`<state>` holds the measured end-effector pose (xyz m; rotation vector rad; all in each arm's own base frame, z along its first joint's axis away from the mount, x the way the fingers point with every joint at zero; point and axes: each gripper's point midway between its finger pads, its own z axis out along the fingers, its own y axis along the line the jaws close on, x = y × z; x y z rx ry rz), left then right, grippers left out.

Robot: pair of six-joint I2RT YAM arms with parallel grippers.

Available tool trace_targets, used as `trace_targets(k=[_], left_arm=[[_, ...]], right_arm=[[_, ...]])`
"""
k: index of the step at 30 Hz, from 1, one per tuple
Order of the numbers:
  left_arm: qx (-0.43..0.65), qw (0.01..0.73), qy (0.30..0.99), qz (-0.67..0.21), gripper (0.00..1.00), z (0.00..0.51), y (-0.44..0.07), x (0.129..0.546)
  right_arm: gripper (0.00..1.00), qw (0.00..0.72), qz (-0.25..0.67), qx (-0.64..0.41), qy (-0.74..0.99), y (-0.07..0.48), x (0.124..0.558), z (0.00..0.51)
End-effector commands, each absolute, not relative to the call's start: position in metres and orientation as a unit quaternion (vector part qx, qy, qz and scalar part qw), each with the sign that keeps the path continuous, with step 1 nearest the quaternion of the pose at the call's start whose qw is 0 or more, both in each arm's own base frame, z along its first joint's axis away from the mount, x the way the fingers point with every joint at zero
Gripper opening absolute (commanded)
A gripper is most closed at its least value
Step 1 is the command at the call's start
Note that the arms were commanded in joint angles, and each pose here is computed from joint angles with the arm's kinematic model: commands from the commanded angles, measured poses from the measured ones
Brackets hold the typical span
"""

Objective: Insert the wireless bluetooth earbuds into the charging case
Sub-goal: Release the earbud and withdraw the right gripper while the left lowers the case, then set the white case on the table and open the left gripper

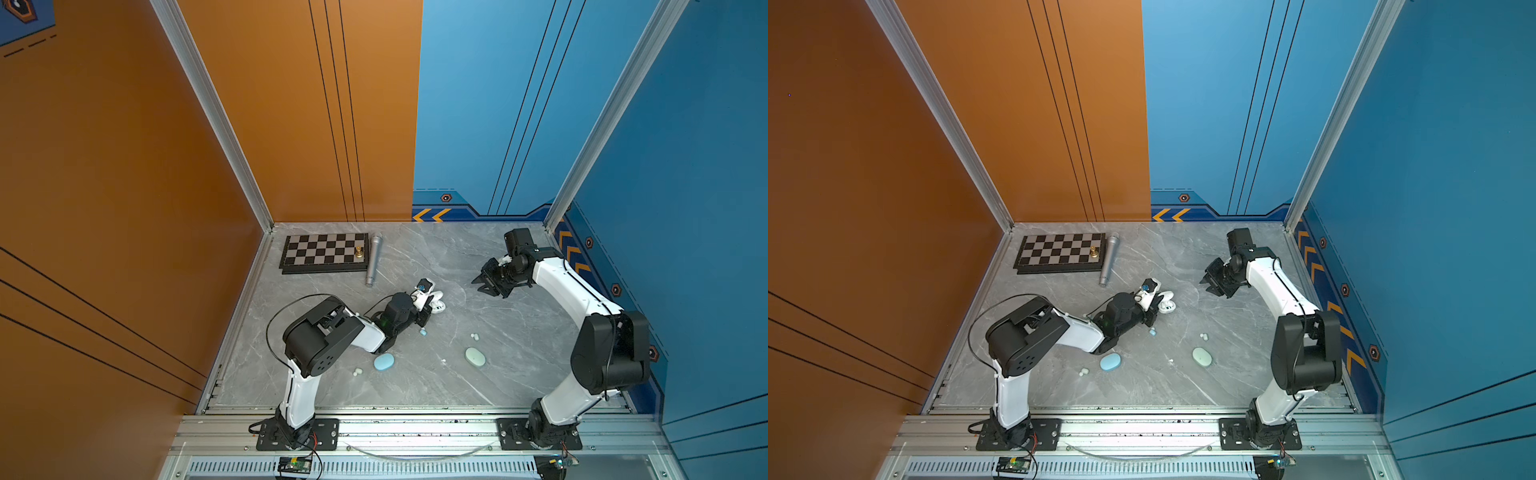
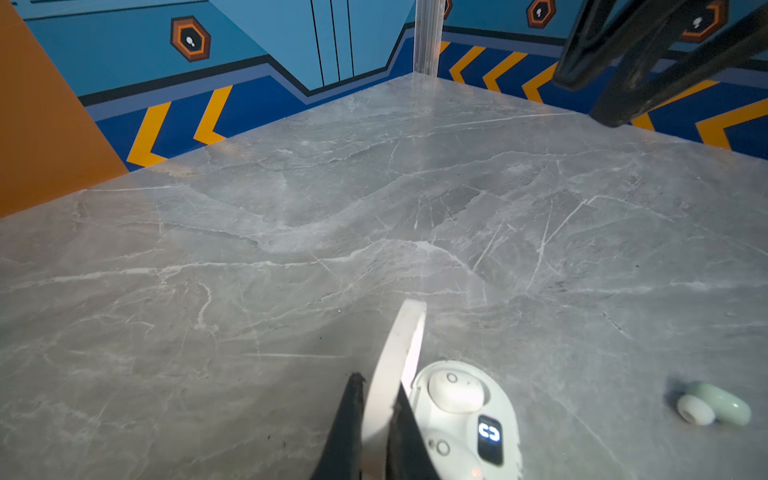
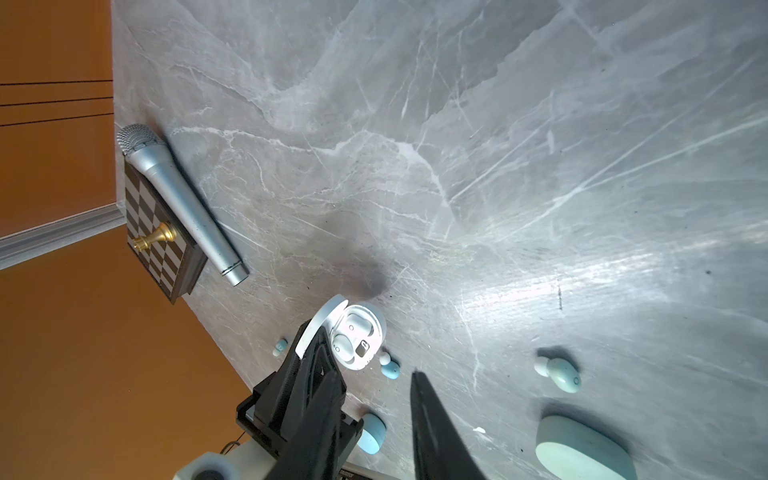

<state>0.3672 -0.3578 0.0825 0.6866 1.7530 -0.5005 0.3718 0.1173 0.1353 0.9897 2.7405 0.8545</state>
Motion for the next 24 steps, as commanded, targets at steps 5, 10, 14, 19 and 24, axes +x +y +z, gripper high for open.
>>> trace_targets(k=[5, 10, 14, 19, 24], left_arm=[[0.255, 0.577, 0.748, -0.205, 0.04, 0.08, -0.359, 0.378], [0.253, 0.574, 0.752, -0.204, 0.11, 0.072, -0.36, 0.382], [0.255, 0.57, 0.753, -0.206, 0.17, 0.068, -0.363, 0.384], [0.254, 0.567, 0.755, -0.21, 0.27, 0.068, -0.361, 0.385], [0.252, 0.573, 0.752, -0.206, 0.48, 0.08, -0.35, 0.381]], right_arm=[[0.32, 0.028, 0.294, 0.311, 0.903, 0.125, 0.372, 0.137], [0.32, 0.026, 0.293, 0.31, 0.904, 0.124, 0.372, 0.136], [0.32, 0.026, 0.287, 0.31, 0.906, 0.121, 0.371, 0.136], [0.33, 0.029, 0.28, 0.308, 0.909, 0.119, 0.374, 0.136], [0.4, 0.049, 0.26, 0.292, 0.919, 0.114, 0.377, 0.139]])
